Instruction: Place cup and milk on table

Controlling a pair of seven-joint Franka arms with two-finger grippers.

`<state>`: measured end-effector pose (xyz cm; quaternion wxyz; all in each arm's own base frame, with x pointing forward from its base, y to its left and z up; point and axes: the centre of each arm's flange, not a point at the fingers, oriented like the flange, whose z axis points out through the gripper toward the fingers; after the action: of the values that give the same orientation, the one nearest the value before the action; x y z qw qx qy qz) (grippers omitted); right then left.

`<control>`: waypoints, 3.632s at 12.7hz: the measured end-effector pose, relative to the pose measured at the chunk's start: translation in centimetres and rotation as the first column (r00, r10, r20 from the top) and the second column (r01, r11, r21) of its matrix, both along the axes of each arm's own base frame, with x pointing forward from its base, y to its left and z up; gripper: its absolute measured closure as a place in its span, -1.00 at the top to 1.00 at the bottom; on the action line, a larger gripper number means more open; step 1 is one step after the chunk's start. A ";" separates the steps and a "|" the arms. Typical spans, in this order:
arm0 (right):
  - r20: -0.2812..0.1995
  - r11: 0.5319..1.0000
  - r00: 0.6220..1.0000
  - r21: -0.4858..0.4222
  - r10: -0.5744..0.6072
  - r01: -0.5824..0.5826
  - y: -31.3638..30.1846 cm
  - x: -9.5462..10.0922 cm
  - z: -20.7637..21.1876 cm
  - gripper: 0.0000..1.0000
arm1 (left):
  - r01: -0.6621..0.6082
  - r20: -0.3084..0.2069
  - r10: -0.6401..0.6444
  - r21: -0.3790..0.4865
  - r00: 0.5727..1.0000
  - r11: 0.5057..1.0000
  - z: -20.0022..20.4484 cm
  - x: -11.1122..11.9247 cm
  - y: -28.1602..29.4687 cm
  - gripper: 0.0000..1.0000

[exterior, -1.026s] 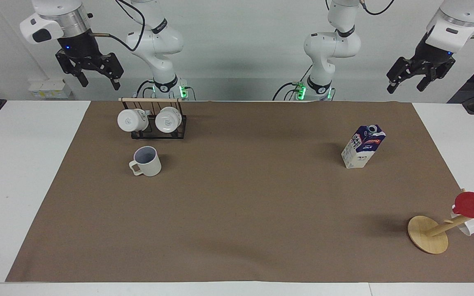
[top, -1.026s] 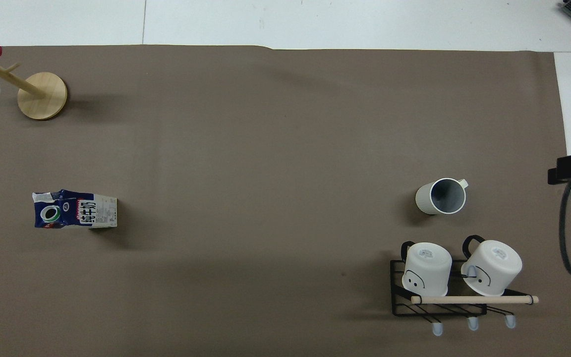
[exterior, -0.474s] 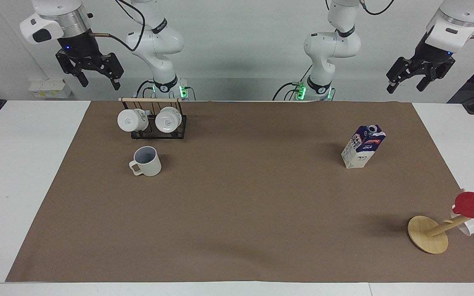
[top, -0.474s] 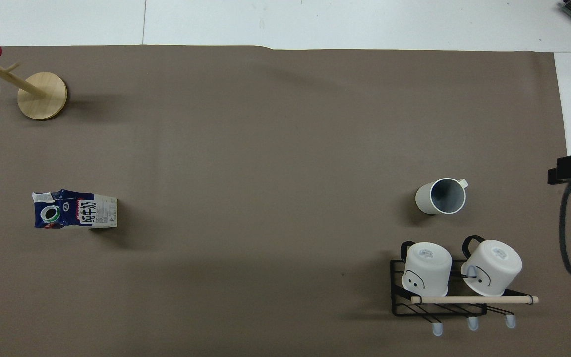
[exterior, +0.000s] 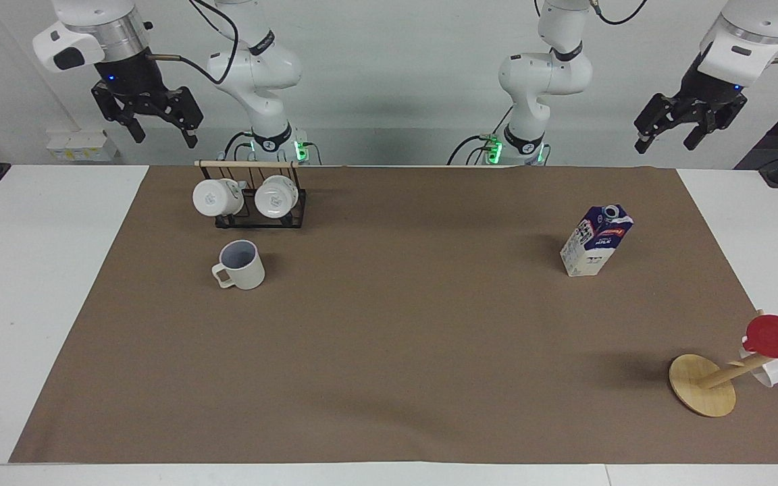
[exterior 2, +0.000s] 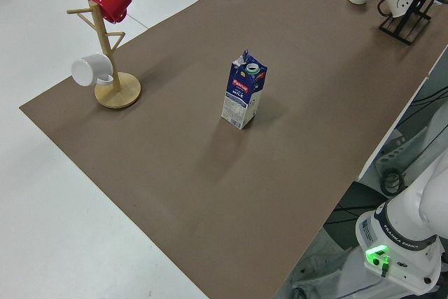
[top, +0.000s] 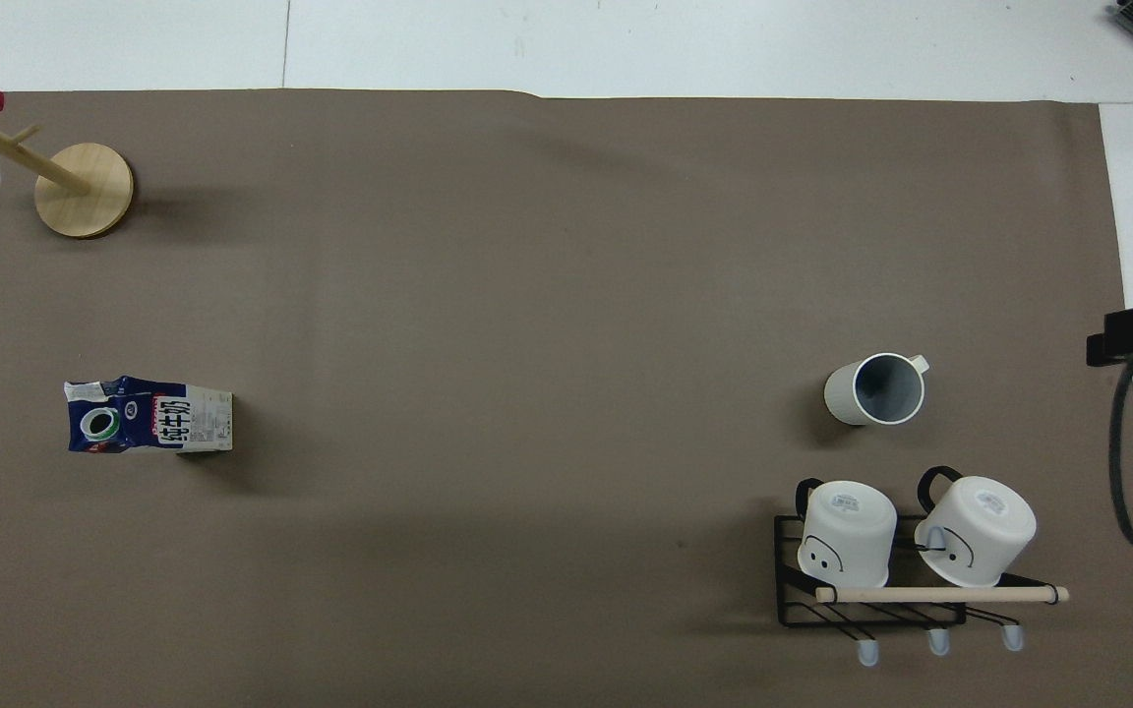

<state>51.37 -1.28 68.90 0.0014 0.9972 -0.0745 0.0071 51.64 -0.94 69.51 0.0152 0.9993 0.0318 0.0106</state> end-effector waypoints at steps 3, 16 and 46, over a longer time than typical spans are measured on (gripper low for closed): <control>0.002 0.999 0.999 0.001 -0.041 0.041 0.2 0.1 -0.1 1.00 | -0.001 -0.001 0.001 0.000 1.000 1.000 0.0 0.0 0.1 1.00; 0.005 0.989 0.989 0.009 0.145 -0.145 8.8 2.5 -14.6 1.00 | -0.003 0.001 0.003 0.000 1.000 1.000 0.0 -0.1 0.2 1.00; 0.015 0.991 0.991 -0.013 0.131 -0.131 6.6 3.7 -34.9 -0.25 | 0.129 0.024 -0.129 0.023 0.991 0.991 -21.8 -3.4 2.1 1.00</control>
<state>55.11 5.37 33.98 0.0062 0.9998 -0.0087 0.0156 48.26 1.16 47.66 0.0057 0.9992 -0.0331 0.0227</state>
